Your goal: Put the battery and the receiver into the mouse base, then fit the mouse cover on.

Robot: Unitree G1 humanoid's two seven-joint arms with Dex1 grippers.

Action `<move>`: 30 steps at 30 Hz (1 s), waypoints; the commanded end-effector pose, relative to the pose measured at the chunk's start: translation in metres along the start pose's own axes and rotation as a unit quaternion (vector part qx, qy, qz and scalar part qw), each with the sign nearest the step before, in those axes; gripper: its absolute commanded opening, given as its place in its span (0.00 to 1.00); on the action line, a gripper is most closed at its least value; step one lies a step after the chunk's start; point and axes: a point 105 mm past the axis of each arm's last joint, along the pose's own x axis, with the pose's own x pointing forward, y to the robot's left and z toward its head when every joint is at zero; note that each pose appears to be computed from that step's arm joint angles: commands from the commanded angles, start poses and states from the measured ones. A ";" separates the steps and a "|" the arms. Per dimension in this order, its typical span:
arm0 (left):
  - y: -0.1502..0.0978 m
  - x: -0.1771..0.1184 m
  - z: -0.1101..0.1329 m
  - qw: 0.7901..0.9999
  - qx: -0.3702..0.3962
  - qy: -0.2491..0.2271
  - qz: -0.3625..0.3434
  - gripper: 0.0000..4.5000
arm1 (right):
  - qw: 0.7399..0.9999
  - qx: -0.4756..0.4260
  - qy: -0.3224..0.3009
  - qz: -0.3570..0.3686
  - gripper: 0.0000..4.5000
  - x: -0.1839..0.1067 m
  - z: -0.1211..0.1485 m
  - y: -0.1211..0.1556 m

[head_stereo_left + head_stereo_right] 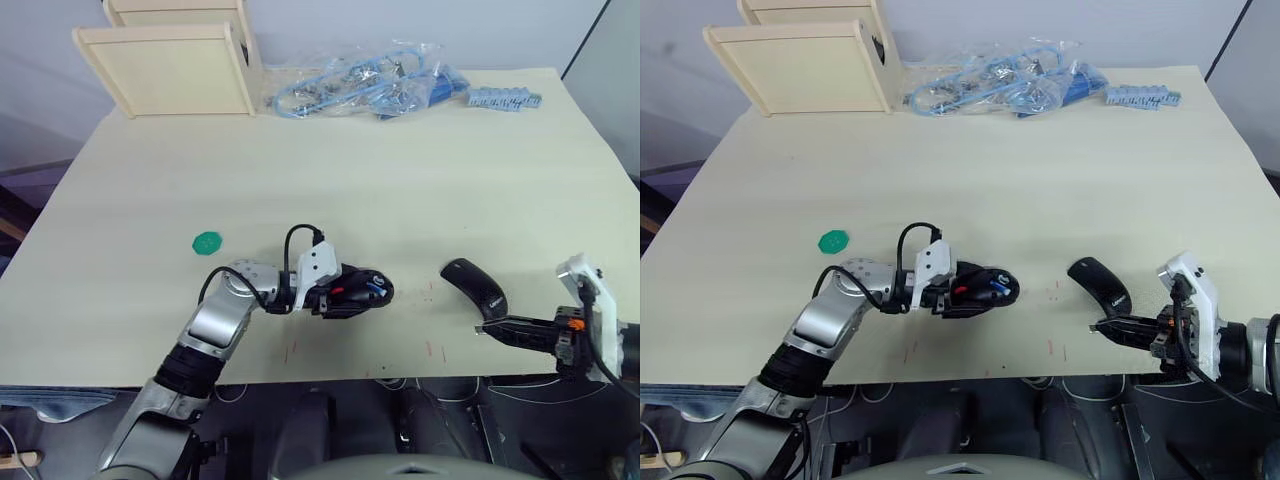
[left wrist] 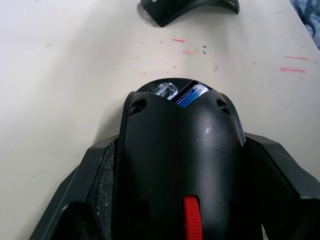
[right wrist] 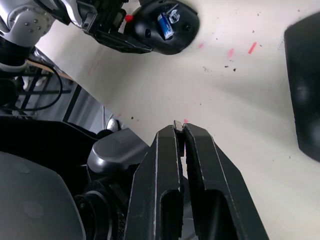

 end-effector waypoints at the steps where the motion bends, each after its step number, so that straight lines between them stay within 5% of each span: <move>1: 0.000 0.003 0.011 1.000 0.015 -0.010 0.006 0.67 | 0.999 -0.047 0.018 0.005 0.00 0.005 0.017 0.010; 14: 0.001 0.011 0.010 1.000 0.018 -0.001 0.014 0.67 | 0.979 -0.187 0.081 -0.002 0.00 0.051 0.085 0.025; 30: -0.002 0.022 0.003 1.000 0.016 0.016 0.009 0.67 | 0.940 -0.260 0.214 -0.051 0.00 0.095 0.122 0.024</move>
